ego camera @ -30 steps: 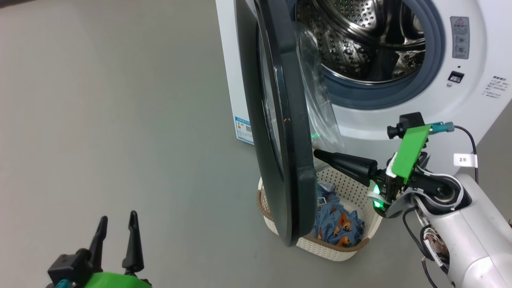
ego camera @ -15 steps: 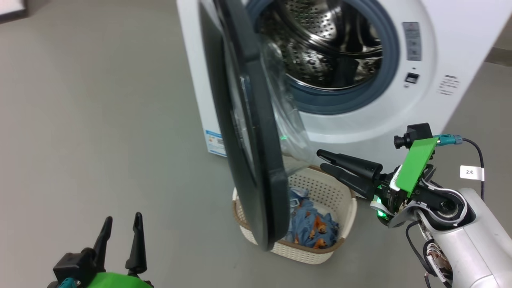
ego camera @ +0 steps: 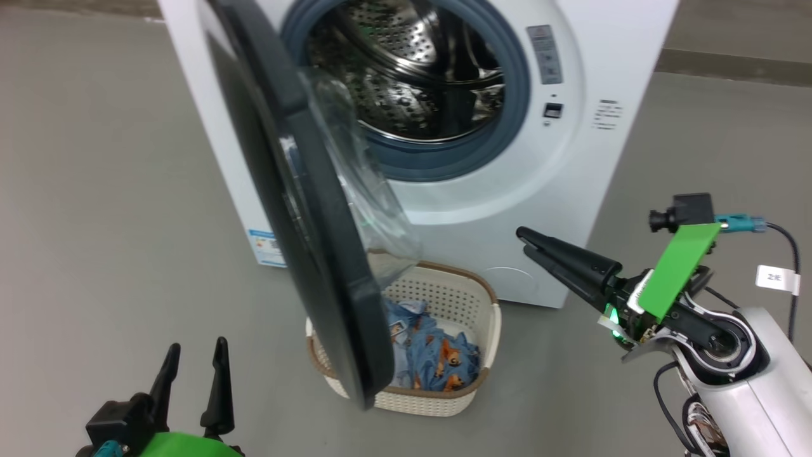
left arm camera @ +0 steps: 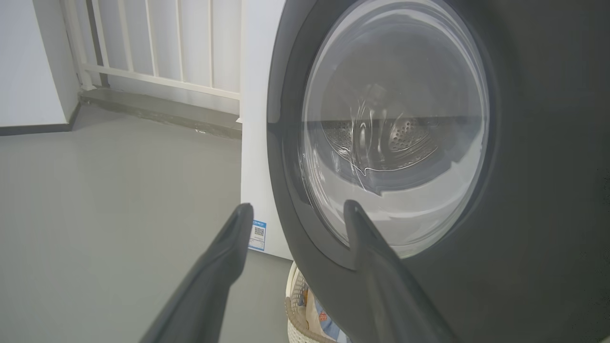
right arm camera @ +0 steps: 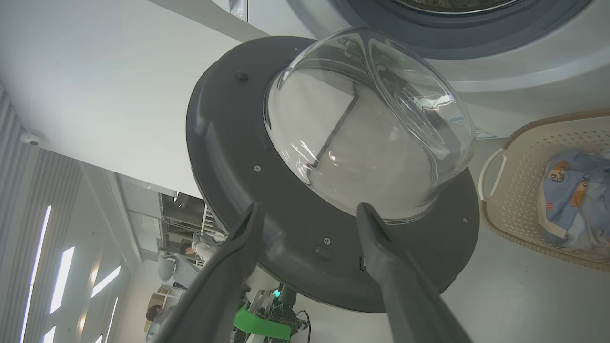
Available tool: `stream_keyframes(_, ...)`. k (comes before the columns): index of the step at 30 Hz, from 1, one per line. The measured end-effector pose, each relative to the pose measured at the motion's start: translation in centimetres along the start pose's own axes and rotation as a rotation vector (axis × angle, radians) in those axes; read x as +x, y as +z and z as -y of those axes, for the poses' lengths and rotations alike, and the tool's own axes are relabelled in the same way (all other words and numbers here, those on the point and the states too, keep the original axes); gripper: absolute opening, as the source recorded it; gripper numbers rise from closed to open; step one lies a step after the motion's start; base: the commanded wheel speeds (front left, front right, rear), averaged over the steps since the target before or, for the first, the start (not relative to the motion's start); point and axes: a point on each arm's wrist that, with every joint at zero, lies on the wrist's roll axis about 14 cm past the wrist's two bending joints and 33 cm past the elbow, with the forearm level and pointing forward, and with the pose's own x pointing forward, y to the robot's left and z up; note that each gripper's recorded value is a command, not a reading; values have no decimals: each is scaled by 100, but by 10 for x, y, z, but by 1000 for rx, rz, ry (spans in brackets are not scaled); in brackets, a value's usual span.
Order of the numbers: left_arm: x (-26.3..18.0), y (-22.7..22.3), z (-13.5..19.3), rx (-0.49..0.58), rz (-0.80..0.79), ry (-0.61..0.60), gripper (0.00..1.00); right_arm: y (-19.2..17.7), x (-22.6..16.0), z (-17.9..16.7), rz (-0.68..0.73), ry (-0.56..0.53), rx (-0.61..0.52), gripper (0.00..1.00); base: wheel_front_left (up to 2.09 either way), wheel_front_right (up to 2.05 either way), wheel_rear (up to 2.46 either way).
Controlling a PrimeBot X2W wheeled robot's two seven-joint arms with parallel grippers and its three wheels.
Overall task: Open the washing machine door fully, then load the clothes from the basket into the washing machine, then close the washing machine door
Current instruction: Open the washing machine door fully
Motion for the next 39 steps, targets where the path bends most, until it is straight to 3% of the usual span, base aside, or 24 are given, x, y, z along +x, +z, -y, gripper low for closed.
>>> stream_keyframes(14, 24, -11, 49, 1, -30, -140, 100, 49, -77, -5, 405, -77, -199, 100, 0, 0, 0)
stream_keyframes(18, 27, -12, 57, -2, -34, -159, 100, 54, -100, 5, 504, -155, -294, 100, 0, 0, 0)
stream_keyframes(24, 30, -11, 67, -2, -28, -188, 100, 61, -132, 14, 631, -271, -524, 100, 0, 0, 0)
stream_keyframes(31, 31, -7, 75, -3, -17, -209, 100, 60, -158, 33, 692, -384, -709, 100, 0, 0, 0)
stream_keyframes(39, 33, -6, 83, -4, -11, -227, 100, 66, -189, 58, 749, -523, -786, 100, 0, 0, 0)
